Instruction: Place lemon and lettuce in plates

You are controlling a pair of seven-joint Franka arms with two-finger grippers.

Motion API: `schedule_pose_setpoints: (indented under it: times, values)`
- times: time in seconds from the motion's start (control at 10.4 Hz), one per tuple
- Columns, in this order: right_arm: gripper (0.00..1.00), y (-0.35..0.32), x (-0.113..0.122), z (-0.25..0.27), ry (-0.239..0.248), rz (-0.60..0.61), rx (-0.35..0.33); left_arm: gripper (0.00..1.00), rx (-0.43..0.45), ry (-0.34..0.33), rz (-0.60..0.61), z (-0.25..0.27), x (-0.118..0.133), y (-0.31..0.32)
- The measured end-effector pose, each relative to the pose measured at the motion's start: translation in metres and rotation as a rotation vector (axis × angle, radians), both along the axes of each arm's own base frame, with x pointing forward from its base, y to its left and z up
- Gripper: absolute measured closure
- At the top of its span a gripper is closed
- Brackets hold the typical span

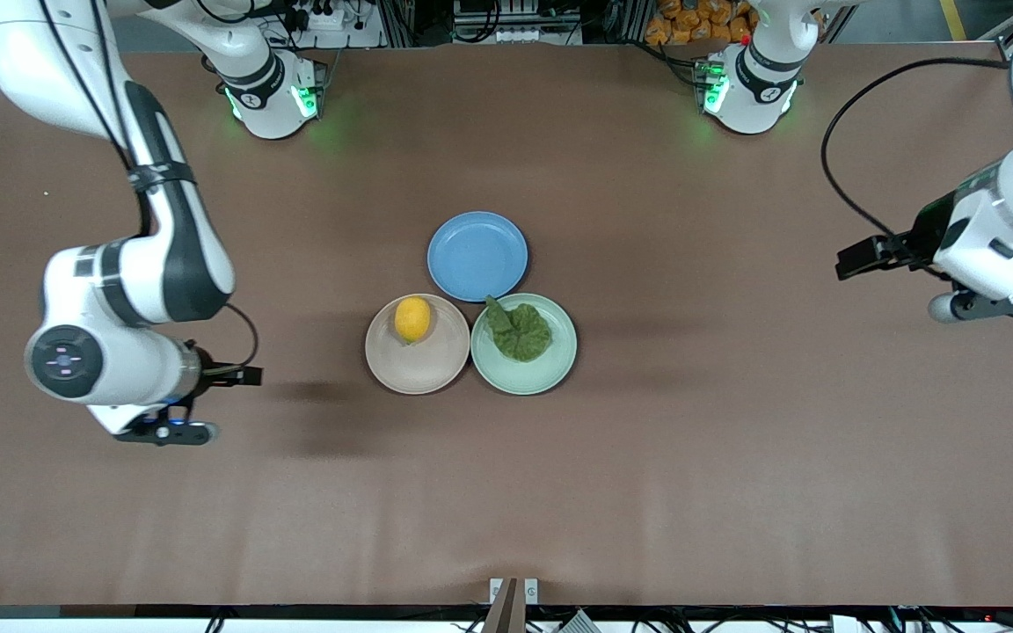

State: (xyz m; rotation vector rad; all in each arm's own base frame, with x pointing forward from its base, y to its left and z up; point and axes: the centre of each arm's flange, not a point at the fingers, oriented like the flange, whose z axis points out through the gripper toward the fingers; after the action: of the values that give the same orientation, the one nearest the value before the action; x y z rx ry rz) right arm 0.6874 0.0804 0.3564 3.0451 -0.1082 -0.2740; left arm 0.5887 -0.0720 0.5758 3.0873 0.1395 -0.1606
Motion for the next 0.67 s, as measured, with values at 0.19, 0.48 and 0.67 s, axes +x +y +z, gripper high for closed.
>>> schedule_pose_setpoints:
  times: [0.19,0.48,0.67]
  values:
    - [0.00,-0.023,0.002,0.017,-0.028,-0.030,-0.003,0.00,-0.010,-0.057,-0.134,0.016,-0.017,0.016]
    - [0.00,-0.046,0.000,0.058,-0.081,-0.058,-0.010,0.00,-0.001,-0.143,-0.170,0.060,-0.052,0.011]
    - [0.00,-0.054,-0.009,0.089,-0.089,-0.071,-0.012,0.00,0.002,-0.180,-0.166,0.080,-0.066,0.013]
